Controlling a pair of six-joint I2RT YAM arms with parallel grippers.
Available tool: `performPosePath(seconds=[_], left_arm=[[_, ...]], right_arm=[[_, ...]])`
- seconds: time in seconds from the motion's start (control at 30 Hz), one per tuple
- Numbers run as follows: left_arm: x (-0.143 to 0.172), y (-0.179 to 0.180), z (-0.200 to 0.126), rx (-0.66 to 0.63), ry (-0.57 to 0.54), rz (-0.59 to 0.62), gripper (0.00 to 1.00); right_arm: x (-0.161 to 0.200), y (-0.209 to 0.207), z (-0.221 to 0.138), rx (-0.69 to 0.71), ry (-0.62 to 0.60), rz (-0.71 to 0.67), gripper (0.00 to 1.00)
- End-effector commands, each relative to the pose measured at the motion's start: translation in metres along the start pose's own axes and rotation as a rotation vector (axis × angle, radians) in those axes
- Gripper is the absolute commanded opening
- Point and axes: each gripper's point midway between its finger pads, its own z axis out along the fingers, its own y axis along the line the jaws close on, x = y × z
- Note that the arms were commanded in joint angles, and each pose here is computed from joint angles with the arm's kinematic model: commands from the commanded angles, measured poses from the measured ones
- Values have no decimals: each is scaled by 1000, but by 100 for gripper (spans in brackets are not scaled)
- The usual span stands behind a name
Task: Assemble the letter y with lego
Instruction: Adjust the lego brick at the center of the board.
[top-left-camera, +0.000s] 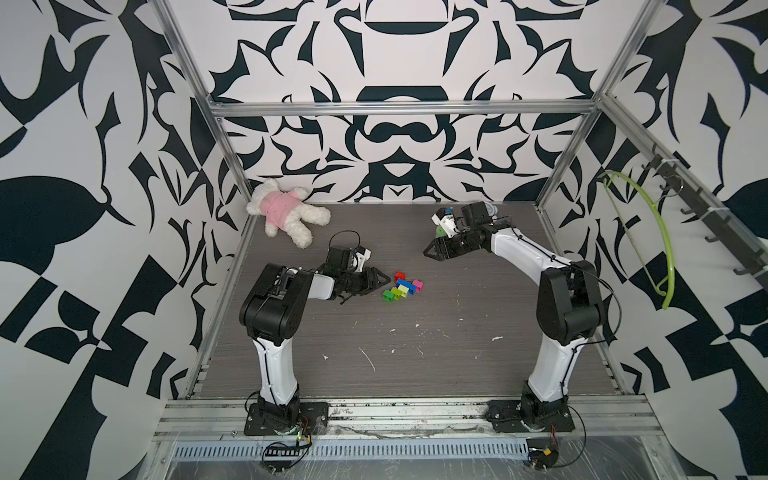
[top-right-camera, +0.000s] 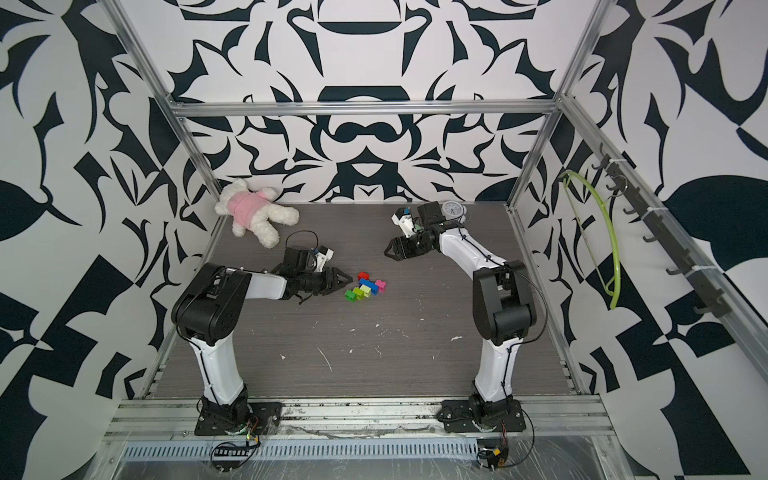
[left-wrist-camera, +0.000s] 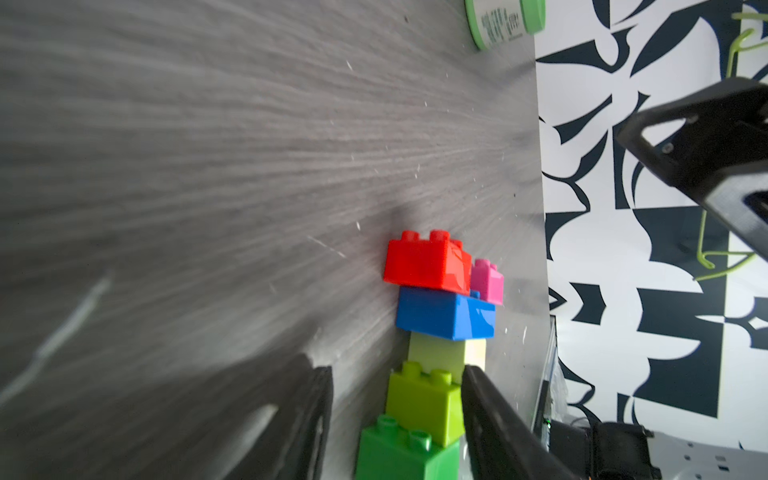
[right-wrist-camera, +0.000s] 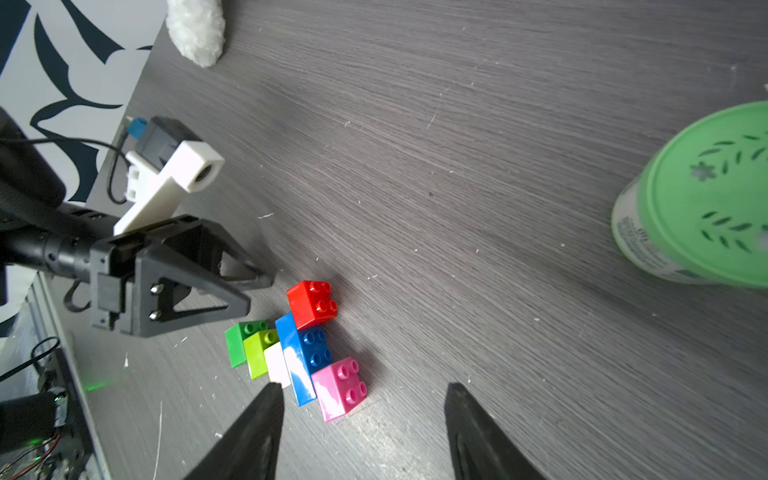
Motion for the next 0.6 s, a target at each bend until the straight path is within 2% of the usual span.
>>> performPosePath(seconds=[0.0, 0.57], left_arm=[[58, 42, 4, -126, 147, -177, 56], [80, 22, 14, -60, 218, -183, 55]], right_arm=[[-13, 0, -6, 29, -80, 12, 64], [-7, -5, -16, 57, -107, 27, 64]])
